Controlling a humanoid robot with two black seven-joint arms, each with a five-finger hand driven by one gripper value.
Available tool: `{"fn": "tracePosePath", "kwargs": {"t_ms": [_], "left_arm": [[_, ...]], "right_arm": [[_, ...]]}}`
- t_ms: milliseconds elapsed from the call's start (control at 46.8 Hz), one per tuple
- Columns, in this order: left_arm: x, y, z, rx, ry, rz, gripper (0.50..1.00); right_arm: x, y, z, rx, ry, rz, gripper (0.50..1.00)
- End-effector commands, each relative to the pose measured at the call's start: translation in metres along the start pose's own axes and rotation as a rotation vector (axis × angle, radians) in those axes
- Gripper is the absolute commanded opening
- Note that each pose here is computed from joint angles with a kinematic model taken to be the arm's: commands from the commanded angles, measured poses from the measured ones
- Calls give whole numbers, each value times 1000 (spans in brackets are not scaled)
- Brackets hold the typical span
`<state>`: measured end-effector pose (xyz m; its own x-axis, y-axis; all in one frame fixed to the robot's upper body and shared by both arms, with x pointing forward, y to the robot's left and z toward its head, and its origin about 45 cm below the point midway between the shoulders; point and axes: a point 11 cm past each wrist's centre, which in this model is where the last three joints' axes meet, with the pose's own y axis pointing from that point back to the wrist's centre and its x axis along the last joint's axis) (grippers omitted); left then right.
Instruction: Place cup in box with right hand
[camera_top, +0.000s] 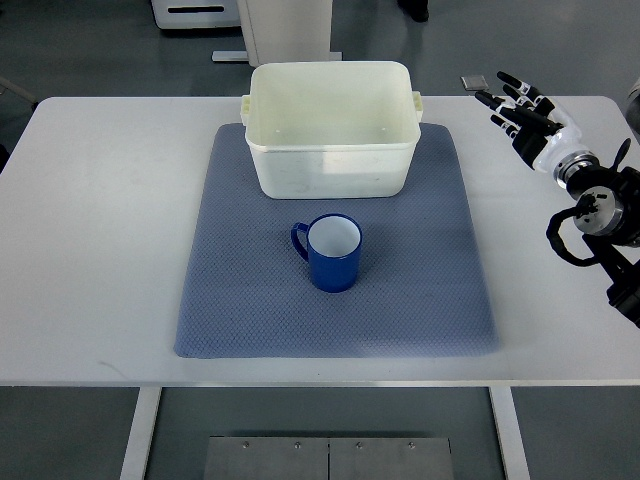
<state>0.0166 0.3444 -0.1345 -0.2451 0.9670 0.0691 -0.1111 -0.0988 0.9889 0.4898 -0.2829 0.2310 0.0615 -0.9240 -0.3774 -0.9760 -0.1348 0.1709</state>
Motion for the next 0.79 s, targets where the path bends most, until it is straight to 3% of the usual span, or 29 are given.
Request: {"fn": "tracePosePath", "kwargs": {"t_ms": [0, 770], "left_arm": [[-1, 0, 0, -1, 0, -3, 1000], [1, 0, -1, 0, 6, 8, 1000]], "right_arm": [[0, 0, 1, 0, -1, 1, 1000], [-14, -1, 11, -17, -13, -37, 1000]]}}
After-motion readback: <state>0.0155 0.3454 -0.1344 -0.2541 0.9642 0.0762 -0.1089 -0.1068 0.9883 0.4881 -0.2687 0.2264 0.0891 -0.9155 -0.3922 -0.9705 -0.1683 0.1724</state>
